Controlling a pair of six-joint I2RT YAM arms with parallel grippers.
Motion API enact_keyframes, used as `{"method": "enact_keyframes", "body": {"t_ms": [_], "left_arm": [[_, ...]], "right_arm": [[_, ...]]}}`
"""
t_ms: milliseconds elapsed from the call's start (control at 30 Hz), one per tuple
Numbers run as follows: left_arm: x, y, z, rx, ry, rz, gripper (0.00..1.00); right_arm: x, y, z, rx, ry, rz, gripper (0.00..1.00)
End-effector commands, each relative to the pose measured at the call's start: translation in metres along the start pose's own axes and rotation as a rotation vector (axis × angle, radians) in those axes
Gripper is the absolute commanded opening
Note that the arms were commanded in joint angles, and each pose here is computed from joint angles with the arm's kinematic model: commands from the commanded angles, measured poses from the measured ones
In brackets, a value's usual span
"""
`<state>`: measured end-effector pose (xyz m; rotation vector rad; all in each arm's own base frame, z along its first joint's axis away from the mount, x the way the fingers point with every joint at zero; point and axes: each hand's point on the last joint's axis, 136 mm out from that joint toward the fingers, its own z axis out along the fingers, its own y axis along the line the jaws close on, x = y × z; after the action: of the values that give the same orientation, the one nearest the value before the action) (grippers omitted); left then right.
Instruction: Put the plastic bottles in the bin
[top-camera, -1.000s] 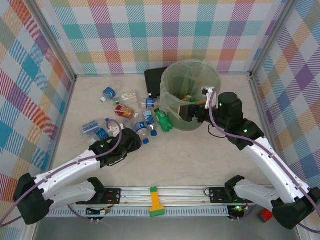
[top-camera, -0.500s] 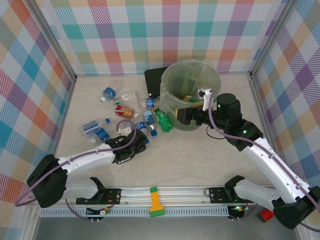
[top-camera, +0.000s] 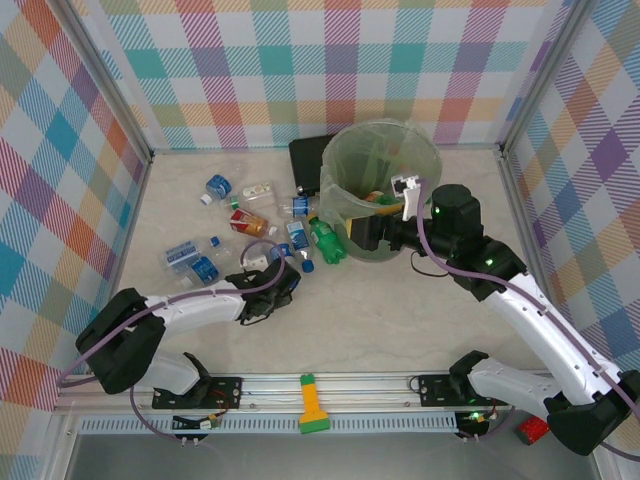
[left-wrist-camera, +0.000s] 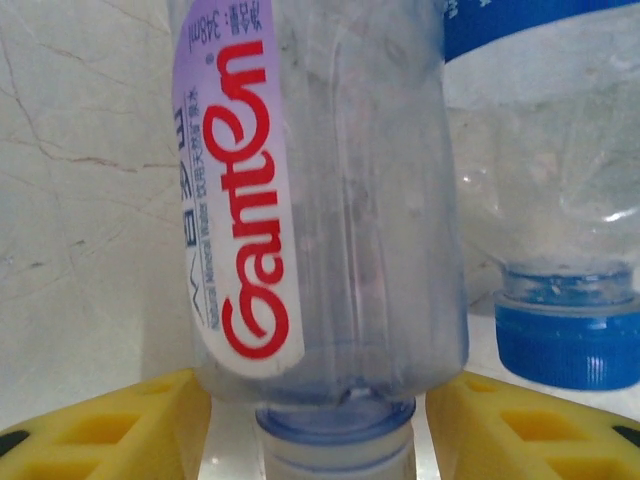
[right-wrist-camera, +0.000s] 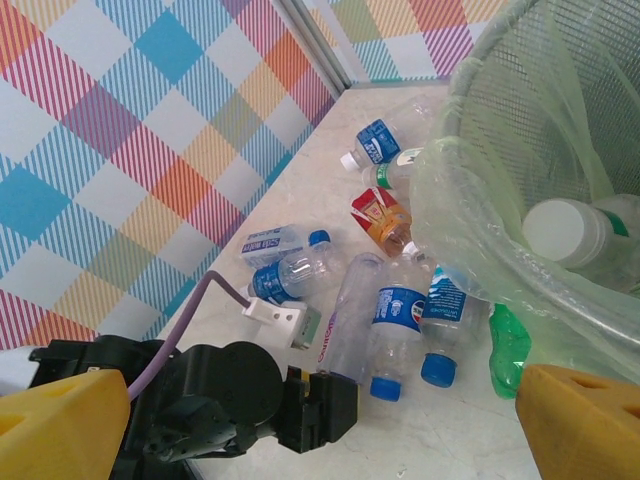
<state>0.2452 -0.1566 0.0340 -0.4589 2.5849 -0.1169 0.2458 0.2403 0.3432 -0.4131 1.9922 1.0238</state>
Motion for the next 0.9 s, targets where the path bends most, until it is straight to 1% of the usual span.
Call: {"method": "enact_keyframes", "body": {"t_ms": [0,67,100,133,367,600,667,867], "left_arm": [[-0.002,0.003,0.006,-0.013,-0.005,0.012,0.56],[-0.002,0.002,0.007,-0.011,-0.005,0.018,0.52],[-0.004,0.002,0.006,-0.011,-0.010,0.020,0.47],[-0.004,0.003,0.006,-0.013,-0.011,0.022,0.43],[-0.013,0.008,-0.010,-0.013,-0.041,0.034,0.32],[-0.036,0.010,-0.054,0.056,-0.121,0.040,0.31],[-0.043,0.008,-0.068,0.099,-0.149,0.049,0.32],[-0.064,-0.007,-0.116,0.255,-0.243,0.150,0.33]], "right_arm": [[-0.013,0.013,-0.005,-0.032,-0.031,-0.026,0.99],[-0.013,0.013,-0.004,-0.031,-0.032,-0.025,0.99],[-0.012,0.013,-0.004,-0.034,-0.029,-0.026,0.99],[-0.012,0.014,-0.003,-0.036,-0.028,-0.026,0.99],[-0.011,0.016,-0.001,-0.047,-0.024,-0.027,0.99],[-0.015,0.023,0.007,-0.092,-0.023,-0.019,0.99],[-0.017,0.026,0.009,-0.106,-0.023,-0.016,0.99],[-0.024,0.023,0.015,-0.079,-0.008,-0.017,0.99]]}}
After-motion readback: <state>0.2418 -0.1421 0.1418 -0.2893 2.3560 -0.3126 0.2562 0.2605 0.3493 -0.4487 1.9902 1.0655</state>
